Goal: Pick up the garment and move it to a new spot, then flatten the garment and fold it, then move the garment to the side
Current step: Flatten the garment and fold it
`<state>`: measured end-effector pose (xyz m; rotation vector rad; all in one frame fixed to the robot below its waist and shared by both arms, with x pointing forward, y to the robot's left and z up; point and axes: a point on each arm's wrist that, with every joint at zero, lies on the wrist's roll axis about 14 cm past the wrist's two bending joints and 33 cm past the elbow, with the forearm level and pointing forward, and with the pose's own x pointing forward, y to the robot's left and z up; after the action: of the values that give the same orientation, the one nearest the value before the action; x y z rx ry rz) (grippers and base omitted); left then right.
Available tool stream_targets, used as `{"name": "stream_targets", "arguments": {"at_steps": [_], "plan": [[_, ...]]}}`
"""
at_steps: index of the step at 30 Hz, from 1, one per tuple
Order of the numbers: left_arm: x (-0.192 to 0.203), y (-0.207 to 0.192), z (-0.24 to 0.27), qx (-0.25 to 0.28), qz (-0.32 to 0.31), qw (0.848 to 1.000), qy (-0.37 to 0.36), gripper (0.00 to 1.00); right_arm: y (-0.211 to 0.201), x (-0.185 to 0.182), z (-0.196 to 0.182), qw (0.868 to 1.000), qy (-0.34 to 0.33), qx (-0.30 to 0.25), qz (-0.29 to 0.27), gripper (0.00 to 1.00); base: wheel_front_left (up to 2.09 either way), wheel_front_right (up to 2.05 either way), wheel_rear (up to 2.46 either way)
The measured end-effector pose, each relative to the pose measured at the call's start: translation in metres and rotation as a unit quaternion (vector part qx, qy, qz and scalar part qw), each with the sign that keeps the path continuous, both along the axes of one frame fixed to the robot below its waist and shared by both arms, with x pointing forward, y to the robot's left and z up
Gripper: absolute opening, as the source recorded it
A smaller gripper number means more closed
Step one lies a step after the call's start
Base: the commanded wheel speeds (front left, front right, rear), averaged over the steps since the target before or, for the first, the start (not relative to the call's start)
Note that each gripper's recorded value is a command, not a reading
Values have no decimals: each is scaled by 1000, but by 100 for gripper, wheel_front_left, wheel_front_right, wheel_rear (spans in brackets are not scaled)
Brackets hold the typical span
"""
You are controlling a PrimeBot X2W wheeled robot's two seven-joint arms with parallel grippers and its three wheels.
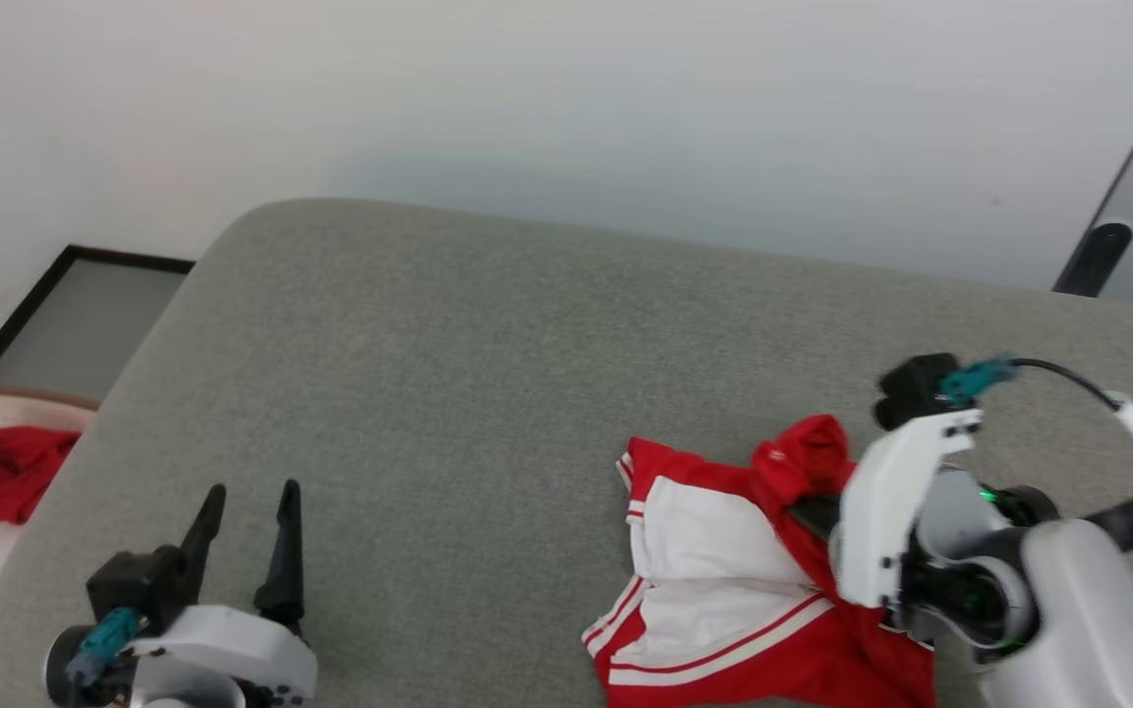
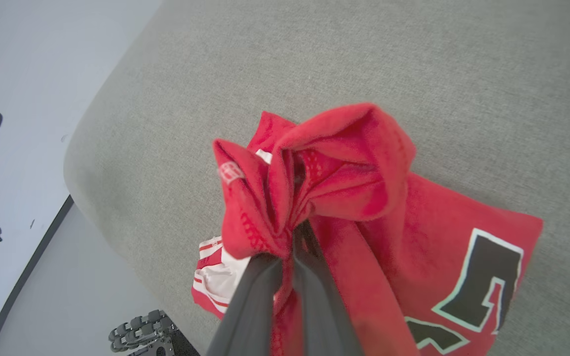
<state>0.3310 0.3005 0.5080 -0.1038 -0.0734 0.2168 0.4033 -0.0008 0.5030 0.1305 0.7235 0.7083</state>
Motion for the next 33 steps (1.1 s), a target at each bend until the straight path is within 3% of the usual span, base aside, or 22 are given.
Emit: {"name": "stream_targets", "arguments": {"at_steps": [11, 12, 15, 27, 33], "plan": [[3, 3, -3, -8, 7, 1000, 7, 100, 45, 1, -35, 998, 13, -36, 45, 0, 0, 0, 0], [3, 3, -4, -9, 8, 1000, 8, 100, 48, 0, -37, 998, 14, -38, 50, 4, 0, 0, 0], [4, 5, -5, -11, 10, 1000, 10, 100, 57, 1, -39, 997, 8, -39, 60, 100, 0, 0, 0], [1, 8, -6, -11, 10, 1000, 10, 100, 84, -20, -16, 992, -38, -27, 116, 100, 0, 0, 0], [-1, 9, -7, -5, 6, 1000, 12, 100, 67, -21, 14, 988, -106, -4, 115, 100, 0, 0, 0]]}}
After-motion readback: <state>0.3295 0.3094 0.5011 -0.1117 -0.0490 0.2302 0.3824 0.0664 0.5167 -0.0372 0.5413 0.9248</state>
